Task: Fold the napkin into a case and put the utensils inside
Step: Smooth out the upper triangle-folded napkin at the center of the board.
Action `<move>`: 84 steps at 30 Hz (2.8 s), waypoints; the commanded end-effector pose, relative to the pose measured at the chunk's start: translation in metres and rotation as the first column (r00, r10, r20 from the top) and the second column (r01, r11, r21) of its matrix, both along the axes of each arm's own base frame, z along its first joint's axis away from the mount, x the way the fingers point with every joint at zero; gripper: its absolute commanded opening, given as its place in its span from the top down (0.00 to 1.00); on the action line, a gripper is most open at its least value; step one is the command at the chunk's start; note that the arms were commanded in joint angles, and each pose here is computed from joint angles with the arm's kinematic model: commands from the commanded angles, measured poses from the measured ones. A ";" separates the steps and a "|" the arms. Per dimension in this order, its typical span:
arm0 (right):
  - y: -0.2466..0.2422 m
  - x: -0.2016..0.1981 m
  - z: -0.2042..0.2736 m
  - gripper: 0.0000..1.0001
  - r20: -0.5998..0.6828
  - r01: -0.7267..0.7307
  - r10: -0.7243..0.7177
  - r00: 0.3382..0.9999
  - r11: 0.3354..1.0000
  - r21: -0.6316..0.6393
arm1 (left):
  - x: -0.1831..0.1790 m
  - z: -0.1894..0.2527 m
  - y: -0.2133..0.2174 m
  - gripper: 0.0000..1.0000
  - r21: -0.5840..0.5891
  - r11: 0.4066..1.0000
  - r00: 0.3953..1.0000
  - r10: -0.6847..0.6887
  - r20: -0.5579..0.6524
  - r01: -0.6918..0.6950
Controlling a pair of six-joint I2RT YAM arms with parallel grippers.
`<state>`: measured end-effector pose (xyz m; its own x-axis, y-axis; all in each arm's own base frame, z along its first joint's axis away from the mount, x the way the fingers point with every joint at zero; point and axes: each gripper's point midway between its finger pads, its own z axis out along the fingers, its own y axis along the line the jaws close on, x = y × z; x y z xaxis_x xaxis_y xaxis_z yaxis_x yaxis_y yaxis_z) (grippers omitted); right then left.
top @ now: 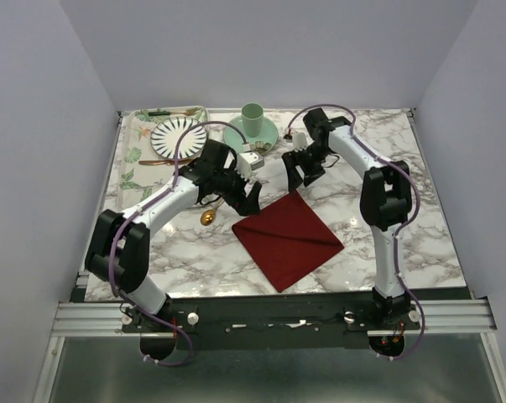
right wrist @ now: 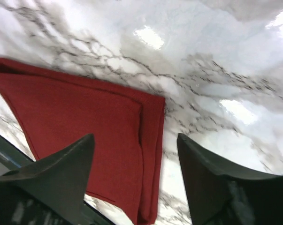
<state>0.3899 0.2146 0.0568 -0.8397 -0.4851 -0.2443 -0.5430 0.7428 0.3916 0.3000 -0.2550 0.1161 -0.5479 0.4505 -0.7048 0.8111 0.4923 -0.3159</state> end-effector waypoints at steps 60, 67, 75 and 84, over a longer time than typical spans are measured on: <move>0.037 -0.167 -0.005 0.00 -0.468 0.256 0.054 0.882 0.780 0.571 | -0.037 -0.051 -0.053 0.01 -0.289 0.851 0.715 0.136 -0.685 -0.439; 0.016 -0.164 -0.019 0.00 -0.509 0.320 0.007 0.861 0.770 0.552 | -0.027 -0.076 -0.039 0.01 -0.219 0.842 0.668 0.206 -0.715 -0.494; -0.018 -0.175 -0.027 0.00 -0.585 0.402 -0.048 0.809 0.772 0.493 | -0.025 -0.092 -0.026 0.01 -0.170 0.834 0.635 0.250 -0.731 -0.525; -0.051 -0.165 -0.027 0.00 -0.629 0.471 -0.108 0.770 0.761 0.446 | -0.024 -0.097 -0.023 0.01 -0.151 0.832 0.628 0.270 -0.730 -0.533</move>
<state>0.2477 0.1815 0.0589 -0.9962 -0.0853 0.0151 -0.0051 0.2316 0.9728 0.2757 -0.2954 0.0582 -0.9785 -0.0794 -0.1905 0.1490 0.3666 -0.9184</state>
